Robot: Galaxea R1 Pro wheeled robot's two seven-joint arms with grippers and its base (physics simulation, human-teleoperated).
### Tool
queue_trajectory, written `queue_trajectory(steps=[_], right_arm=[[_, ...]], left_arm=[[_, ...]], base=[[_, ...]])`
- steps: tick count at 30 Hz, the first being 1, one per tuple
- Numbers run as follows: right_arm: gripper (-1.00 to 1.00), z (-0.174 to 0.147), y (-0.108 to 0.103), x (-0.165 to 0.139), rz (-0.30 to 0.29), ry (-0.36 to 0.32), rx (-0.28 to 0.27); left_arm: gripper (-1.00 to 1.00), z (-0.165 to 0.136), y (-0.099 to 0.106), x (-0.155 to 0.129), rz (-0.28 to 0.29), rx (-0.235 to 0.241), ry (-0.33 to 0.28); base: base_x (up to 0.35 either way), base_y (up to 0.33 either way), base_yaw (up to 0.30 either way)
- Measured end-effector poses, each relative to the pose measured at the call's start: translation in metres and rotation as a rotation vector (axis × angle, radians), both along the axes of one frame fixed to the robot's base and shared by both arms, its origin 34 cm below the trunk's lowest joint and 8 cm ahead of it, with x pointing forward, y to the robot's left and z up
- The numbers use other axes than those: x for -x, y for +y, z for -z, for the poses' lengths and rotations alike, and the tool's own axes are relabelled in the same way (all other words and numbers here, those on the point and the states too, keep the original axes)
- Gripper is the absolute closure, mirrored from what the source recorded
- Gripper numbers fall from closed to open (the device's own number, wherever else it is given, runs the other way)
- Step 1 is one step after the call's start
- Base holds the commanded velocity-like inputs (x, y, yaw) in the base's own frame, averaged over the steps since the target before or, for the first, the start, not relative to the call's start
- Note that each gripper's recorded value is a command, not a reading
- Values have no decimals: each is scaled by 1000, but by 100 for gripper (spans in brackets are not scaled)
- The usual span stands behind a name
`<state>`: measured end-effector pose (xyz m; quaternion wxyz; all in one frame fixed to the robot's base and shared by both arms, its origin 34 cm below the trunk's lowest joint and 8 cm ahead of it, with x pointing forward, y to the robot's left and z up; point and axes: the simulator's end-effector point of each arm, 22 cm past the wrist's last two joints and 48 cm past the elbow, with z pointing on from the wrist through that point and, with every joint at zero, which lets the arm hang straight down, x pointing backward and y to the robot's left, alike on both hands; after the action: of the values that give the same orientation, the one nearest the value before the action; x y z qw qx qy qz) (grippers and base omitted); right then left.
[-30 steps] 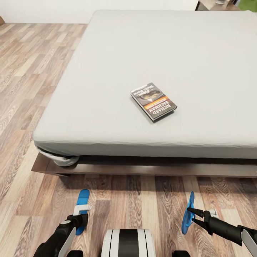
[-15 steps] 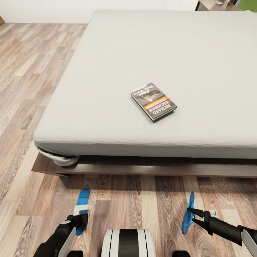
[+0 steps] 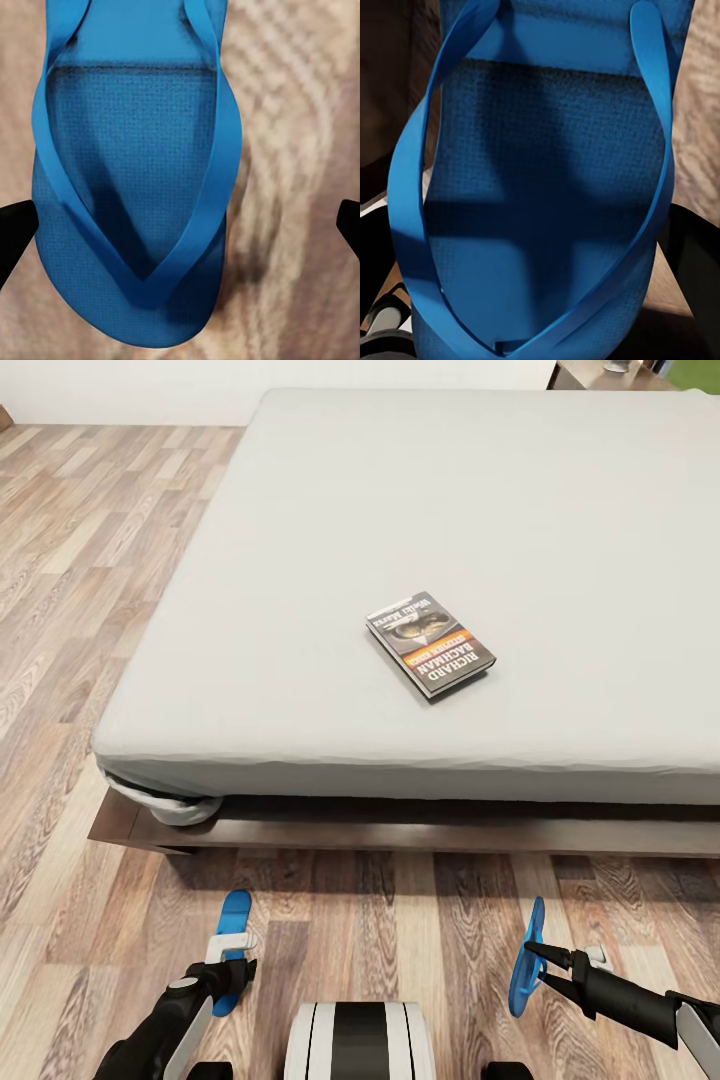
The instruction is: In the bedroom, move the book from the bed onto either nightstand, and place the two sandals side by side next to the bed.
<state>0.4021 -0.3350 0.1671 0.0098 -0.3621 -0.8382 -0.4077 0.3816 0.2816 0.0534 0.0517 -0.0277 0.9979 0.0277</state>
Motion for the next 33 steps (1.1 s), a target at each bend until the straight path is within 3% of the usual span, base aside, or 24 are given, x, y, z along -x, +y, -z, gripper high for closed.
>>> queue_trajectory(steps=[22,25,28,30,31,32,33], right_arm=[[100,-26,1,-21,-9,-73,7],[100,-28,0,-23,-15,-84,21],[100,-22,-7,-20,-39,-78,74],[100,-4,-20,-6,-93,-33,179],[100,9,-34,5,-138,-3,271],[100,12,-39,7,-144,7,298],[100,22,-52,15,-183,28,378]], left_arm=[[-100,-29,-1,-37,-1,6,-84],[-100,-33,-9,-42,5,43,-98],[-100,-38,-27,-47,19,127,-111],[-100,-40,-39,-47,25,197,-109],[-100,-41,-40,-47,23,235,-111],[-100,-42,-41,-48,21,248,-113],[-100,-45,-43,-49,14,286,-119]], base=[[0,0,0],[0,0,0],[0,0,0],[0,0,0],[0,0,0],[0,0,0],[0,0,0]])
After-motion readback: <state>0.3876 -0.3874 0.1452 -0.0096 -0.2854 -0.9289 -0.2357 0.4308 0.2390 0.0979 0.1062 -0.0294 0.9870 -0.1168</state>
